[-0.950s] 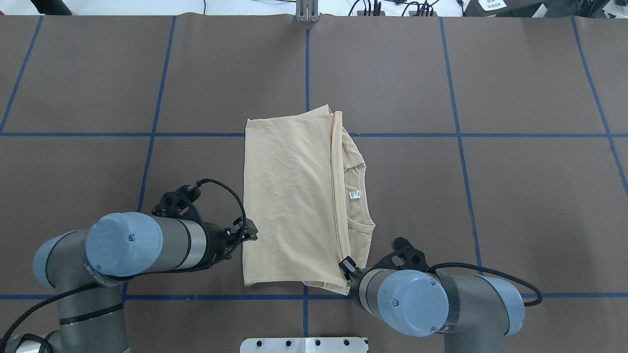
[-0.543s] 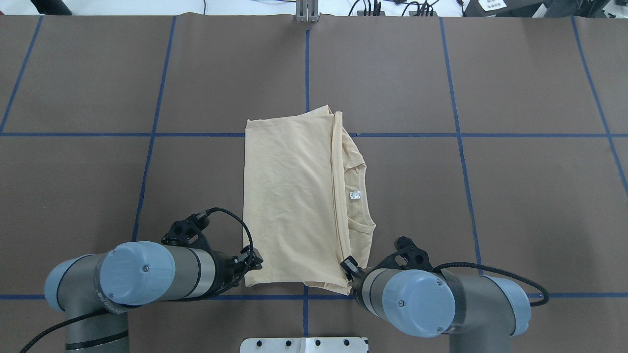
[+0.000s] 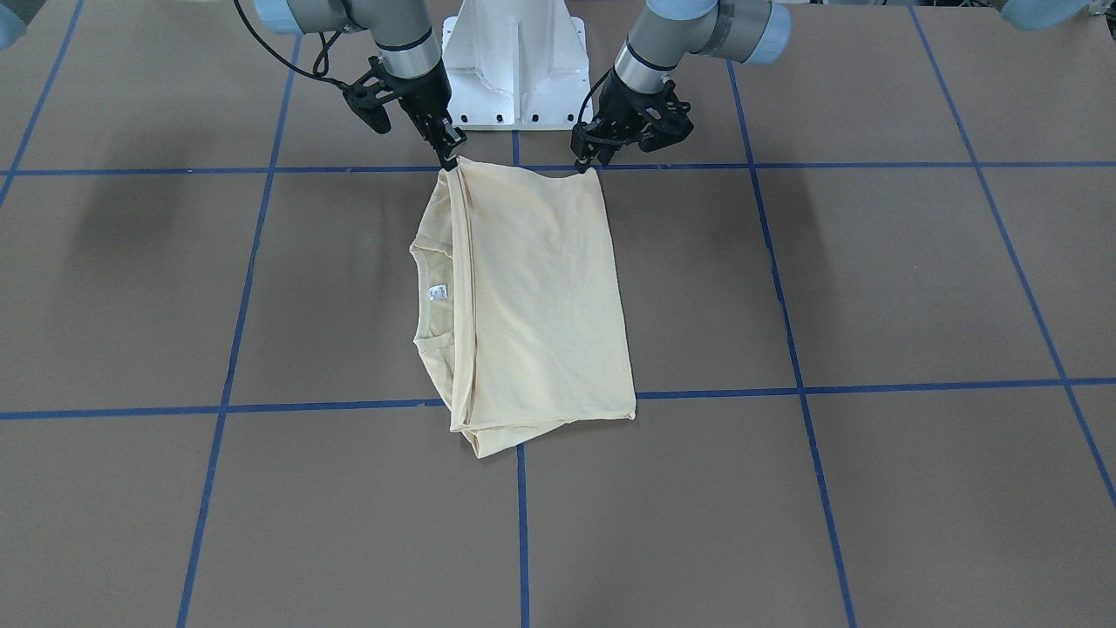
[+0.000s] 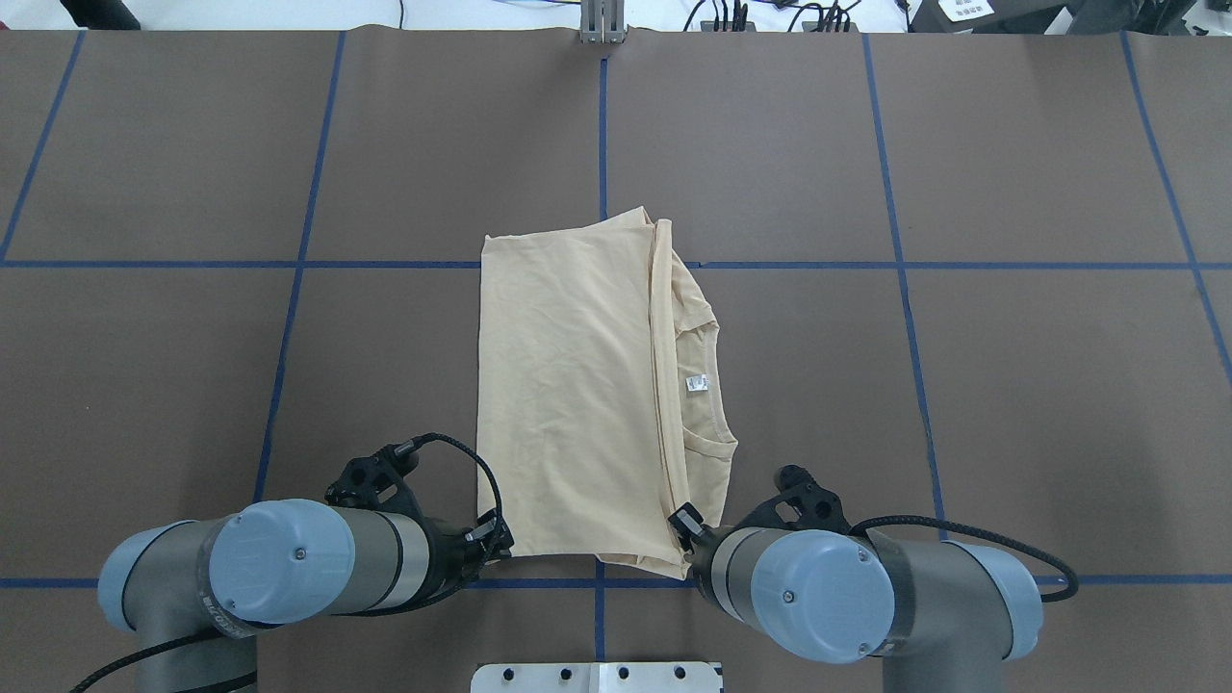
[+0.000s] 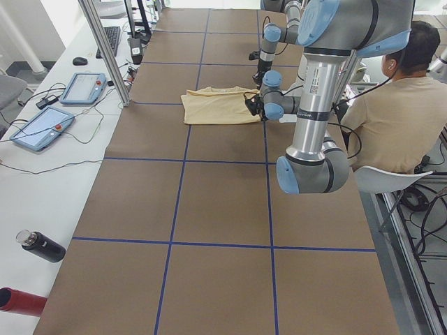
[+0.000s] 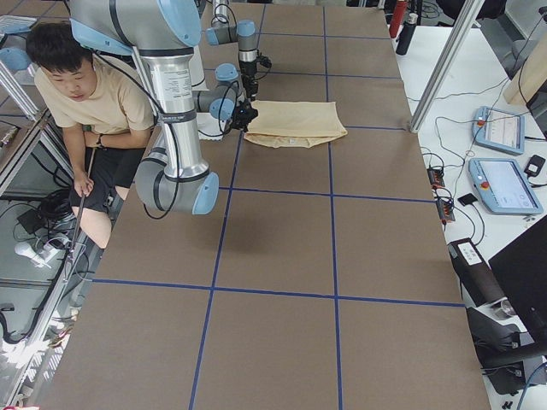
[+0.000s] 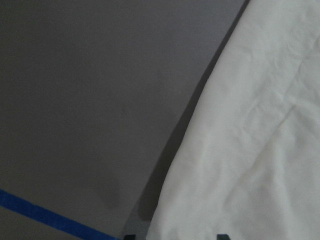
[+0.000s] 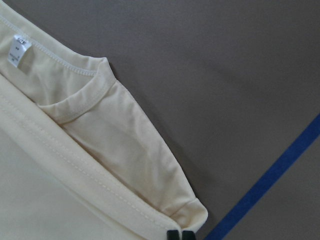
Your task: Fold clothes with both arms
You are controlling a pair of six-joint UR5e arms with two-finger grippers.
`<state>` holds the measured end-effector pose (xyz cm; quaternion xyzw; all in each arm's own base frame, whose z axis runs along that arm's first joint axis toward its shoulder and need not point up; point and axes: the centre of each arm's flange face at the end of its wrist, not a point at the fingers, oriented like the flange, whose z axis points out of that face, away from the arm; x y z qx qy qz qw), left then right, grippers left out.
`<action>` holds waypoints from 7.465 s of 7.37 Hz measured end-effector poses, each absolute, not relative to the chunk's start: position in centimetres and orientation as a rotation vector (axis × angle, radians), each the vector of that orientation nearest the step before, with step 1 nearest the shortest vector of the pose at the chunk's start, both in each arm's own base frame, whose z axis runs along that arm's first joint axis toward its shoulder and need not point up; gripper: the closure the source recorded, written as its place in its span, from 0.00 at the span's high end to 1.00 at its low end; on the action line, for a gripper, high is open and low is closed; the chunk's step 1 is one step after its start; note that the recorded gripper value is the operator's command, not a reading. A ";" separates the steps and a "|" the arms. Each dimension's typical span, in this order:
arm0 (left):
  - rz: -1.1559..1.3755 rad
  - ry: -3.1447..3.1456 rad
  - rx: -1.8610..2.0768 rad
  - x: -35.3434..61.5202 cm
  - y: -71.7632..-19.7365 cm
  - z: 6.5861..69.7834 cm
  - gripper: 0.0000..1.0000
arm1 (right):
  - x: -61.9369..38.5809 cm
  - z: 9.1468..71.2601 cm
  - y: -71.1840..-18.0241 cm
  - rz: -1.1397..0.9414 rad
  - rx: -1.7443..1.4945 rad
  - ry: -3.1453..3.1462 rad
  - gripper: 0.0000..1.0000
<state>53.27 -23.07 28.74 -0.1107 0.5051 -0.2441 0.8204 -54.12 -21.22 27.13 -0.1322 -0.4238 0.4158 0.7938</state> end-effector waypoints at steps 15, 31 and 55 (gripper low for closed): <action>-0.455 1.209 -0.283 45.1 -22.6 23.2 0.00 | -48.9 23.1 -22.2 0.962 -0.275 -0.870 0.00; -0.517 1.135 0.044 47.8 -57.2 31.2 0.65 | -56.6 22.1 -61.4 0.851 -0.050 -0.777 1.00; 0.202 0.765 0.413 -4.9 -49.0 60.7 0.99 | 0.7 60.0 -50.7 -0.061 0.038 -0.748 1.00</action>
